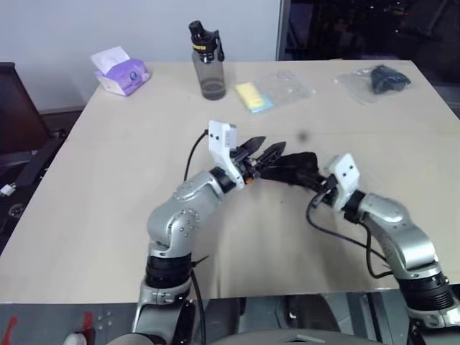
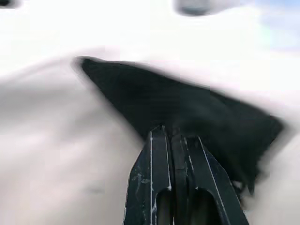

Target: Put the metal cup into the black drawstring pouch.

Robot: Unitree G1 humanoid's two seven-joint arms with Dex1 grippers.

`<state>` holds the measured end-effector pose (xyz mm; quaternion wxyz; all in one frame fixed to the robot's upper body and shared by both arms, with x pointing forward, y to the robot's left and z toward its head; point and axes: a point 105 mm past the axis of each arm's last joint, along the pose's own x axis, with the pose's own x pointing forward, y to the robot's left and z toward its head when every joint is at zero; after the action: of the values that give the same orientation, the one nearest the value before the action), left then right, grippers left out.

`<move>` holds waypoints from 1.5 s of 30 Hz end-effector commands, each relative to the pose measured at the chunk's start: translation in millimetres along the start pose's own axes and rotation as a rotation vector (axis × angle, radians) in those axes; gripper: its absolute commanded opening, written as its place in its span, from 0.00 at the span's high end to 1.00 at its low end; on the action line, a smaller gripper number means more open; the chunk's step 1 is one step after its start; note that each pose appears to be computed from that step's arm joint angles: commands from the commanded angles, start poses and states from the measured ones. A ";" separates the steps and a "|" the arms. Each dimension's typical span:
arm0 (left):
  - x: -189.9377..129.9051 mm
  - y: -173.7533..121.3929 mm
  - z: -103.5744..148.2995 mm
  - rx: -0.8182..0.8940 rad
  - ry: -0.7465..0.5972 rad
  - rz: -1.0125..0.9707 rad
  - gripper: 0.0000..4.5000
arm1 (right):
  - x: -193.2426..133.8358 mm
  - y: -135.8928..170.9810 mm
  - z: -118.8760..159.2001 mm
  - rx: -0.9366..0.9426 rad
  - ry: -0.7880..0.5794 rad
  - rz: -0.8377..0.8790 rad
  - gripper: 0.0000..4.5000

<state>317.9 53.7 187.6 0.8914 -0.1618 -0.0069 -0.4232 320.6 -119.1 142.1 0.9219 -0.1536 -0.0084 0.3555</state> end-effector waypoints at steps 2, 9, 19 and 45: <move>-22.3 -15.2 -7.9 -0.050 0.100 -0.169 0.27 | -8.2 -42.6 67.1 -0.258 -0.186 -0.137 1.00; -32.3 28.8 7.2 0.168 0.165 -0.107 0.27 | -8.5 -52.5 142.3 -0.307 -0.415 -0.159 1.00; -0.8 52.3 95.4 0.415 -0.185 -0.019 0.27 | -0.1 -7.5 167.9 -0.247 -0.473 0.140 1.00; 26.2 -24.5 88.7 0.487 -0.228 -0.384 0.27 | 1.0 6.9 201.9 1.011 -0.433 0.496 1.00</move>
<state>339.4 51.3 261.7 0.8217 0.0023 -0.1986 -0.5342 298.3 -59.6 316.3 0.7603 0.3686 0.0253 0.5342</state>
